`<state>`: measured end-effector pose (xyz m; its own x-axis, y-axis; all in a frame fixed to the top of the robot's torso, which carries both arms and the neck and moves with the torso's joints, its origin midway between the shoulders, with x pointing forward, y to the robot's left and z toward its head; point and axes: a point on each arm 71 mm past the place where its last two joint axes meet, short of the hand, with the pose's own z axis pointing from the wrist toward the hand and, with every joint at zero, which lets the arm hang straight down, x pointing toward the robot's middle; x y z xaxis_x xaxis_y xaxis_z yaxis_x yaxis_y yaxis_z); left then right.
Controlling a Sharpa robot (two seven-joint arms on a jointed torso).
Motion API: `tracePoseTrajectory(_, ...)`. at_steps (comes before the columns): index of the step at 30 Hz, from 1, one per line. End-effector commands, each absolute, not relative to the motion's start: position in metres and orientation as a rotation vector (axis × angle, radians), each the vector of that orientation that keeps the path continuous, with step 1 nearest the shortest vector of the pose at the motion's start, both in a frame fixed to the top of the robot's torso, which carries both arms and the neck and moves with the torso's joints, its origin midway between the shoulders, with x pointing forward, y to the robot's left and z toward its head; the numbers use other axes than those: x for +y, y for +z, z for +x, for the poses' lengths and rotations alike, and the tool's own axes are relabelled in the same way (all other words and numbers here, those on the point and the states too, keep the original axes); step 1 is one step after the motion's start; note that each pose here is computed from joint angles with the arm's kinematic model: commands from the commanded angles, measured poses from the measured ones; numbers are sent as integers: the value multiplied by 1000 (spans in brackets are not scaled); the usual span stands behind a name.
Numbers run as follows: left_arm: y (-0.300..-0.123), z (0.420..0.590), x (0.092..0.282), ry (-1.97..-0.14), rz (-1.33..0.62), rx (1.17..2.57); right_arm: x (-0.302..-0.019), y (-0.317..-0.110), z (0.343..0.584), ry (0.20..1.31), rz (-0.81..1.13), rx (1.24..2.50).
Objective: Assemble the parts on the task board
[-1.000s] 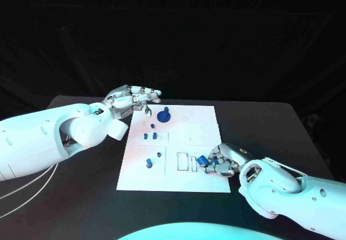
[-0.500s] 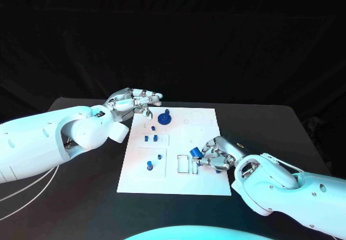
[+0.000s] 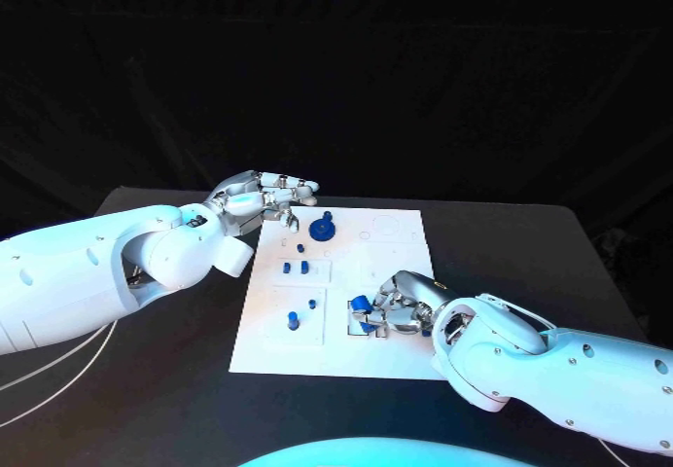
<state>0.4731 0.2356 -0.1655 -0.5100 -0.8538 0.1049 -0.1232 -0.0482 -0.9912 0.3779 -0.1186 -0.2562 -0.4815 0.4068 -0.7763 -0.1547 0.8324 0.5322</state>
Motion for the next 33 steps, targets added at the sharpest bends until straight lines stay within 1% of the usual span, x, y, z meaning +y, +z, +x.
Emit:
tracePoseTrajectory(1,-165,472,232,-1634,-1020,1659,-117,-261,377,655,160,2030)
tracePoseTrajectory(10,-165,472,231,-1633,-1016,1661,-113,-261,377,651,147,2028)
tracePoseTrajectory(20,-165,472,231,-1632,-1016,1664,-116,-261,381,612,146,1987)
tracePoseTrajectory(33,-165,471,233,-1627,-1020,1664,-118,-253,373,631,119,1951)
